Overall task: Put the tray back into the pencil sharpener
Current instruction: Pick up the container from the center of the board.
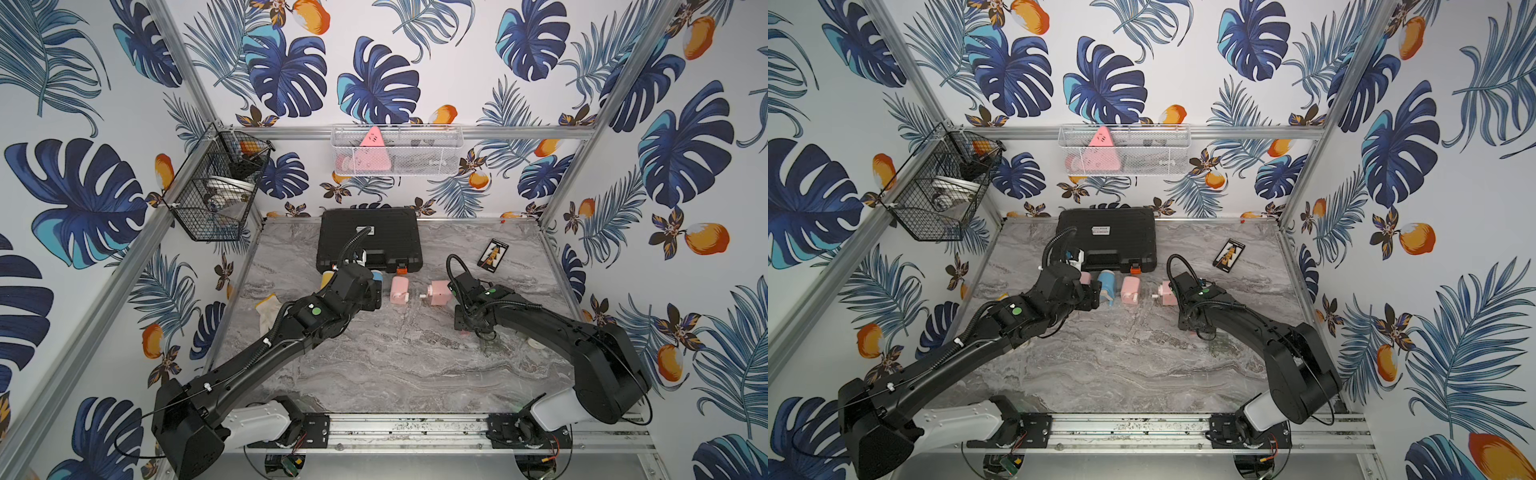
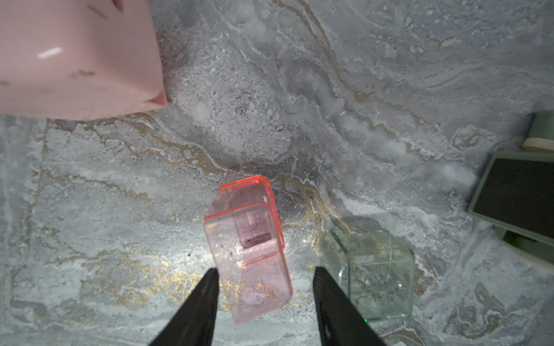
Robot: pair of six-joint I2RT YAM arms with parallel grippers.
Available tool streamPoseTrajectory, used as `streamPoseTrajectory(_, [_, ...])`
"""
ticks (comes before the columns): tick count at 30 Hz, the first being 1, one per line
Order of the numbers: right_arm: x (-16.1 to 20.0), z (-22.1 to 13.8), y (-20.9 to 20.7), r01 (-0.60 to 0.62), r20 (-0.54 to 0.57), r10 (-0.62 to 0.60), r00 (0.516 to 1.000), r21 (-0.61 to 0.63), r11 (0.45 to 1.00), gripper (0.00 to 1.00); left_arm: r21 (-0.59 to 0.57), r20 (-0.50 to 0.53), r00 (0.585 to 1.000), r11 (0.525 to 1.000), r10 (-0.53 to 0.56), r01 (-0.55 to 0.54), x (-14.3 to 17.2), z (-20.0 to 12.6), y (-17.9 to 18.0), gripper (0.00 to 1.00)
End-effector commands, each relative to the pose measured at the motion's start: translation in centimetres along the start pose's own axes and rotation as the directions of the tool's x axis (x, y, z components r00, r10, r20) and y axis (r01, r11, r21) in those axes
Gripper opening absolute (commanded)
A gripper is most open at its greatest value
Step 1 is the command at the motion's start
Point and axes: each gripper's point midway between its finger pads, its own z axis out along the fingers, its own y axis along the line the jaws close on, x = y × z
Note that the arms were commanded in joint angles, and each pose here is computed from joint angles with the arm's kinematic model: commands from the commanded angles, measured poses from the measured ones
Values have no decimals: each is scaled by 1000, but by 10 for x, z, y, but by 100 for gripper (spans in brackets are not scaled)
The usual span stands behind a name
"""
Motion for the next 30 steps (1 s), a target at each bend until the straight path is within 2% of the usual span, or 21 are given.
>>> streamPoseTrajectory(1, [-4,5,4,17,-6,-17,1000,-22,1000,51,0,18,1000,1000,-19,19,-4,-2,1,77])
streamPoseTrajectory(18, [-9,19,6,17,-24,-18,1000,-41,999,32,-18,3,1000,1000,-10,10,2,-1,5,76])
streamPoseTrajectory(25, [-6,15,12,17,-35,-20,999,-85,996,22,-21,3,1000,1000,-6,6,0,-1,5,76])
streamPoseTrajectory(30, [-2,6,20,15,-46,-22,999,-148,989,21,-26,8,1000,1000,0,0,0,-2,6,76])
